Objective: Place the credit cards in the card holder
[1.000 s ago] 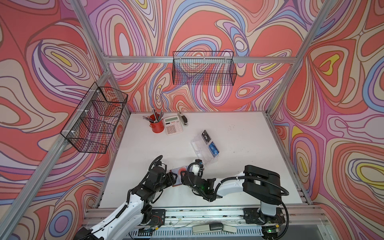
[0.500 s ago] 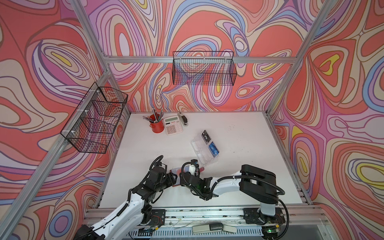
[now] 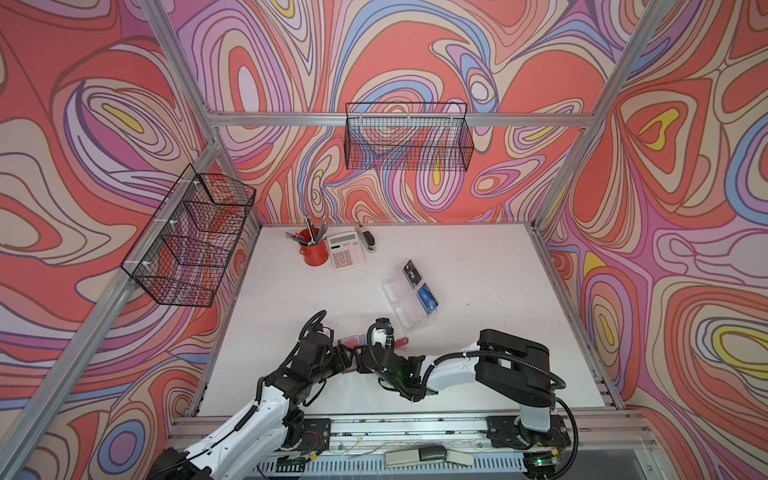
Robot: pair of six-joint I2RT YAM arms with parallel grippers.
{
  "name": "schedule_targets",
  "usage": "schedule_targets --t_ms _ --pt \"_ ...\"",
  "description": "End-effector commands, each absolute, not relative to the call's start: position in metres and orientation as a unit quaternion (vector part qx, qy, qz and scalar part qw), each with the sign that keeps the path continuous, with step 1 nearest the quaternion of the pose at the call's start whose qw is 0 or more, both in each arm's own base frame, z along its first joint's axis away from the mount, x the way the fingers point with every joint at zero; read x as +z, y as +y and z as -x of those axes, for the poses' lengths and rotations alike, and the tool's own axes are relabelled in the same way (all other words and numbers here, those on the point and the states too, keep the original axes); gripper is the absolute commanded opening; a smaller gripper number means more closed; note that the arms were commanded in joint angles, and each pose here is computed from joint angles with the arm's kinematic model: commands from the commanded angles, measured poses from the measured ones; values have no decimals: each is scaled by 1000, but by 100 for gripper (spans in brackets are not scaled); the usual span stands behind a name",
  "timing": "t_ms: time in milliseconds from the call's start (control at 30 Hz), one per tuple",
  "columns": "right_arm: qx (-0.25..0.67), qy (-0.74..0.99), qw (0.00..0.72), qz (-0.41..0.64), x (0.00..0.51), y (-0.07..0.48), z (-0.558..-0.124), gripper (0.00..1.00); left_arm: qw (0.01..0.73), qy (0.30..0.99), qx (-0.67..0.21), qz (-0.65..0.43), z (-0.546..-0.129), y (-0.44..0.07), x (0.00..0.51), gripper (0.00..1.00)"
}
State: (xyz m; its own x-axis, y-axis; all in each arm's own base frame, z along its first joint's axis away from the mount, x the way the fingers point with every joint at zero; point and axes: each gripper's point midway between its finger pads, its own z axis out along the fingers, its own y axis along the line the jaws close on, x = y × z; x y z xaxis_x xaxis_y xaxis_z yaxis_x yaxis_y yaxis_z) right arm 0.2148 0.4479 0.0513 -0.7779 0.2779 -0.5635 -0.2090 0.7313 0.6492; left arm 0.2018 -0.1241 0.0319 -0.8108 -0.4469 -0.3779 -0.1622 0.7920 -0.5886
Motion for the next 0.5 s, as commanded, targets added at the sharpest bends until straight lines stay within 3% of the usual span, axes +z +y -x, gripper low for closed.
schedule_targets --t_ms 0,267,467 --pt "383 863 329 -13 53 451 -209 28 261 910 -275 170 -203 -124 35 56" --pt "311 864 394 -38 96 393 -220 41 287 907 -256 172 -207 -114 47 55" --pt "268 871 407 -59 97 351 -222 50 300 902 -253 182 -205 -108 47 55"
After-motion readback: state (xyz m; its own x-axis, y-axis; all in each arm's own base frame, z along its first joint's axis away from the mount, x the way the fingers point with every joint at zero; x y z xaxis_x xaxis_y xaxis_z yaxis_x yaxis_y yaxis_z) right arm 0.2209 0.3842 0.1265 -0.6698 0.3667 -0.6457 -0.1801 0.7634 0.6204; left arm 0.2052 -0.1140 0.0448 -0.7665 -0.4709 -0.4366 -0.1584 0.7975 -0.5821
